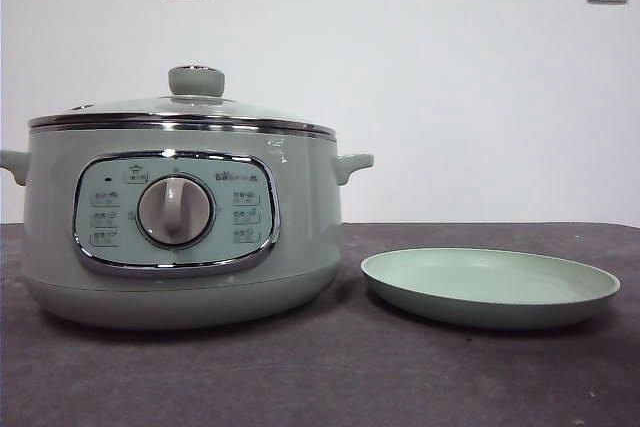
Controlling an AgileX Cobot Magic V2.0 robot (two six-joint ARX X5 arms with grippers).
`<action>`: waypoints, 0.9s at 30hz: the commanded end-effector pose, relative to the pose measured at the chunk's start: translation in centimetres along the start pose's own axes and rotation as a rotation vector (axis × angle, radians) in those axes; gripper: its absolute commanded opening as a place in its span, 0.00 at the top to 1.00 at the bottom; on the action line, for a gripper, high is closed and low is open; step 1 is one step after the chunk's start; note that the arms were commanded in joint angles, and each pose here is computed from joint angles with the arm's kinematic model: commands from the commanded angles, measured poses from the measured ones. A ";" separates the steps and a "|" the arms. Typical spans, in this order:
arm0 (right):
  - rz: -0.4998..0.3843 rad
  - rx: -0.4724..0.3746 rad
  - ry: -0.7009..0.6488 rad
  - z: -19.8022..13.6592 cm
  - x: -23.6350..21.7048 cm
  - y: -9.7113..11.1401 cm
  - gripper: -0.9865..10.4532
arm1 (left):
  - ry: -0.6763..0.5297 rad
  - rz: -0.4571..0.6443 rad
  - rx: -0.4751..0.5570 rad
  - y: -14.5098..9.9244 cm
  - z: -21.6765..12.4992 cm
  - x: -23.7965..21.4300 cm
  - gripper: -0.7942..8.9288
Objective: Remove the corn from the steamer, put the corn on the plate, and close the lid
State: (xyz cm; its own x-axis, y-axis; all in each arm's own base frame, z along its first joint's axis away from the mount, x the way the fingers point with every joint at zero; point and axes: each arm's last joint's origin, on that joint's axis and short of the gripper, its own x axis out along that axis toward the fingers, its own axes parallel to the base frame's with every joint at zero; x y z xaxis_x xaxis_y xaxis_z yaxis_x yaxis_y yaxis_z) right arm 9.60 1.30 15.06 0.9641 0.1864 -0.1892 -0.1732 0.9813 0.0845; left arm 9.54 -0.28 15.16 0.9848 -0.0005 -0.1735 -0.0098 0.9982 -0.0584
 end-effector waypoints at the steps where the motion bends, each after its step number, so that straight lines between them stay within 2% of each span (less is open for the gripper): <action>1: -0.001 0.349 0.018 -0.5 0.1 0.0 0.91 | 0.026 -0.091 -0.216 -0.2 -0.4 0.1 0.92; 4: -0.004 0.591 0.017 -0.5 0.1 0.0 0.91 | 0.062 -0.219 -0.378 -0.6 -0.4 0.0 0.92; 5: -0.007 0.644 0.016 -0.5 0.1 0.0 0.91 | 0.069 -0.253 -0.400 -0.7 -0.3 0.0 0.92; 7: -0.008 0.701 0.015 -0.5 0.1 0.0 0.91 | 0.061 -0.281 -0.421 -0.8 -0.2 0.0 0.92; 13: 0.002 0.688 0.008 -0.1 0.0 0.0 0.92 | 0.047 -0.343 -0.425 -1.0 0.2 -0.1 0.93; 20: 0.099 0.575 0.003 2.5 -0.7 0.5 0.92 | 0.026 -0.361 -0.412 -1.1 2.4 -1.1 0.93; 27: 0.142 0.446 0.075 6.8 -0.8 1.0 0.92 | 0.014 -0.360 -0.318 -1.3 6.1 -2.3 0.93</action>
State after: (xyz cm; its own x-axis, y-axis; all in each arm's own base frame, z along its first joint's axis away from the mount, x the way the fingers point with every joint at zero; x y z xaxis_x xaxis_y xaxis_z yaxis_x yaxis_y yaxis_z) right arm 9.91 1.76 21.36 0.9188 0.3266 -0.2218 -0.1485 0.8064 0.5724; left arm 8.32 -1.23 21.30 0.9336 -0.3454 -0.0952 0.2685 0.8504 -0.4525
